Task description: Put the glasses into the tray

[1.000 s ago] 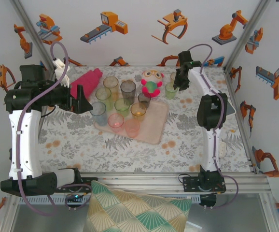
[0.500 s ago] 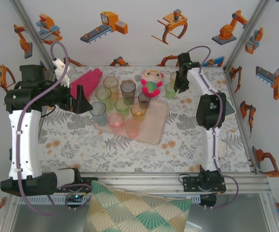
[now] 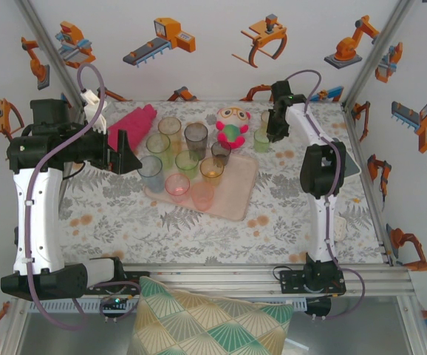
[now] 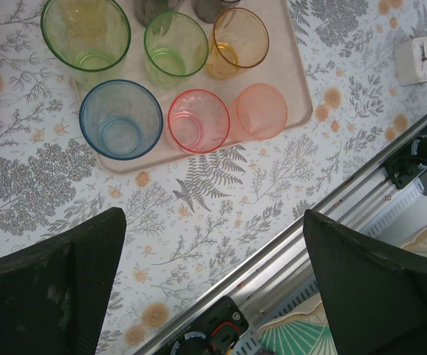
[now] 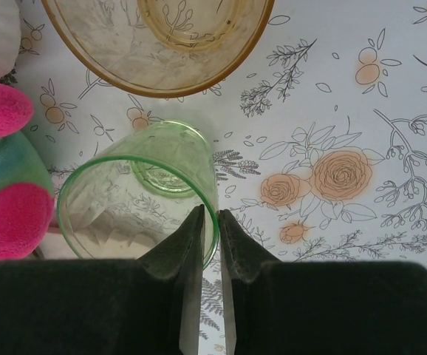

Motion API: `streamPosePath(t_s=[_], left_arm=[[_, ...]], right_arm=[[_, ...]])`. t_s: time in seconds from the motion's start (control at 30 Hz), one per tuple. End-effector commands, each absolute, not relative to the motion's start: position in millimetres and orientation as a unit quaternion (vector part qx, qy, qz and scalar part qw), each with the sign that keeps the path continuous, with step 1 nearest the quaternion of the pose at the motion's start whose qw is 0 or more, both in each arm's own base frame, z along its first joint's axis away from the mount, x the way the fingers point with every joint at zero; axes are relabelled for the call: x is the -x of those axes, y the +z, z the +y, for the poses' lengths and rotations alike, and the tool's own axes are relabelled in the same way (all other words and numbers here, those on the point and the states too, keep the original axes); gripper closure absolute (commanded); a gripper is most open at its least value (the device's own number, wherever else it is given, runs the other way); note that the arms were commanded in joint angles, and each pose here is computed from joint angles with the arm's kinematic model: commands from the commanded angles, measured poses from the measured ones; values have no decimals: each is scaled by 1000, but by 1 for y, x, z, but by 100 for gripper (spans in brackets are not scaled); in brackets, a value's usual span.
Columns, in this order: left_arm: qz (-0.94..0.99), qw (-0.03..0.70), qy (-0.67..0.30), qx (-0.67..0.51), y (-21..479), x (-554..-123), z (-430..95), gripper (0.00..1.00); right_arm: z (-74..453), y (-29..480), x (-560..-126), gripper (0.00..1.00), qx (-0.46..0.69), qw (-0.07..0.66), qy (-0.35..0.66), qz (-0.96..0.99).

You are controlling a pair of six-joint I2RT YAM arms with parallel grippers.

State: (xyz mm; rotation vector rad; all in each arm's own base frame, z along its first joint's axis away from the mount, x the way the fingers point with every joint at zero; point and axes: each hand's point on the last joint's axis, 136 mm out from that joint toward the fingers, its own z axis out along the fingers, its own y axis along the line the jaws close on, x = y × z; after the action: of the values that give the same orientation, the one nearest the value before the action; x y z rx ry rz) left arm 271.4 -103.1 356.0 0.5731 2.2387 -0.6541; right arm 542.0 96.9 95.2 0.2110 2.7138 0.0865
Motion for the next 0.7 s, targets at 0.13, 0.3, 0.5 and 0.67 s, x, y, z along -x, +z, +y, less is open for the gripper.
streamPosePath(t_s=[0.13, 0.3, 0.5, 0.67], left_arm=[[867, 361, -257, -226, 356, -268, -103, 3], [868, 360, -256, -225, 355, -268, -103, 3], [867, 363, -255, -225, 357, -269, -103, 3], [867, 364, -255, -226, 358, -269, -103, 3]], right_arm=[[95, 103, -541, 88, -64, 211, 17, 975], [96, 111, -541, 90, -64, 218, 20, 974], [97, 126, -540, 92, -62, 229, 24, 971], [96, 137, -536, 93, -59, 236, 23, 970]])
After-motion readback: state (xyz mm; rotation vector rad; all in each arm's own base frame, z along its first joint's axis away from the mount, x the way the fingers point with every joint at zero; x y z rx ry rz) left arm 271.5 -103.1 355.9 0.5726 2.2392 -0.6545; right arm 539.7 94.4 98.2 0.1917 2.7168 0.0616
